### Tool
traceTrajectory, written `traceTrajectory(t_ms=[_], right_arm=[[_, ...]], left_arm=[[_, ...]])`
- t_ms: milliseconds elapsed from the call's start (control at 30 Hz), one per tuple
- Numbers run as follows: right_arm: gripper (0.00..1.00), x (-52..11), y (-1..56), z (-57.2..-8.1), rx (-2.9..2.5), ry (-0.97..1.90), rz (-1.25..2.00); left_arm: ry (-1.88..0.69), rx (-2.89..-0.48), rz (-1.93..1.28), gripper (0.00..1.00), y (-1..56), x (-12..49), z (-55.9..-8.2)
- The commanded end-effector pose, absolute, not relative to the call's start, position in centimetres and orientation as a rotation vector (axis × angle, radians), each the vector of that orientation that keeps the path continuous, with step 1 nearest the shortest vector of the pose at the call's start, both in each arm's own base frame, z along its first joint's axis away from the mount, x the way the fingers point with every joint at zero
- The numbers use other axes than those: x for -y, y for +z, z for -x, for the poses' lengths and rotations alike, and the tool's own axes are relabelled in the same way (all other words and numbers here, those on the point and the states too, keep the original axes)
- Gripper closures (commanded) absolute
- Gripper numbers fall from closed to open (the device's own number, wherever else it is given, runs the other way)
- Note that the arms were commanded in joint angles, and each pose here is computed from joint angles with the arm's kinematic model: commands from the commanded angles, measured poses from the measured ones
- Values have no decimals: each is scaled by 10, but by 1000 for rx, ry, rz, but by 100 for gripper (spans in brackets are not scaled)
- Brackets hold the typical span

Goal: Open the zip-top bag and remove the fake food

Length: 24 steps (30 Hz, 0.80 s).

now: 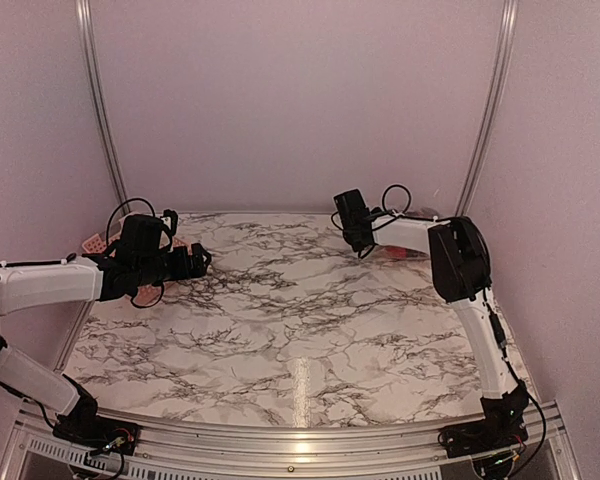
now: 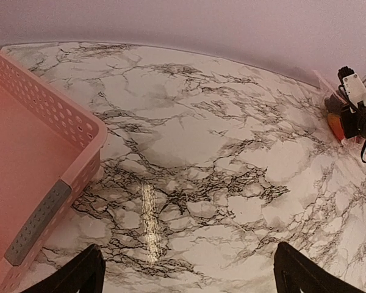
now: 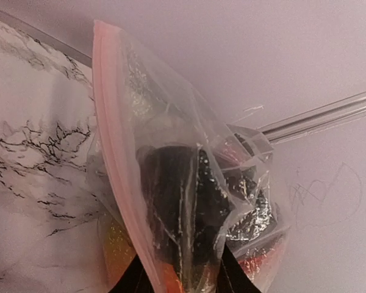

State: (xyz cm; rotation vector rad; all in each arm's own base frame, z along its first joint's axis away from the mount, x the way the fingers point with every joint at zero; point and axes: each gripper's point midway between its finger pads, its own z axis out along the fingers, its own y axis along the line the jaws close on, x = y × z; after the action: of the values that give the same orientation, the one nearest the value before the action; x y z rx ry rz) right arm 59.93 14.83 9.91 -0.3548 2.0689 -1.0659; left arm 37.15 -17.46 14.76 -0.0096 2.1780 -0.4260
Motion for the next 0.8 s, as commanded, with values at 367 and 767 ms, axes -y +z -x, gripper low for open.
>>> traceTrajectory(t_ms=[367,767], right_arm=[[100,-213,152,-565,-2044,-778,468],[100,-300,201,-502,-1979,-379,720]], left_arm=[[-443,-2149,35,1,160,170,-364],[-439,-2082,21,1,179,164,-358]])
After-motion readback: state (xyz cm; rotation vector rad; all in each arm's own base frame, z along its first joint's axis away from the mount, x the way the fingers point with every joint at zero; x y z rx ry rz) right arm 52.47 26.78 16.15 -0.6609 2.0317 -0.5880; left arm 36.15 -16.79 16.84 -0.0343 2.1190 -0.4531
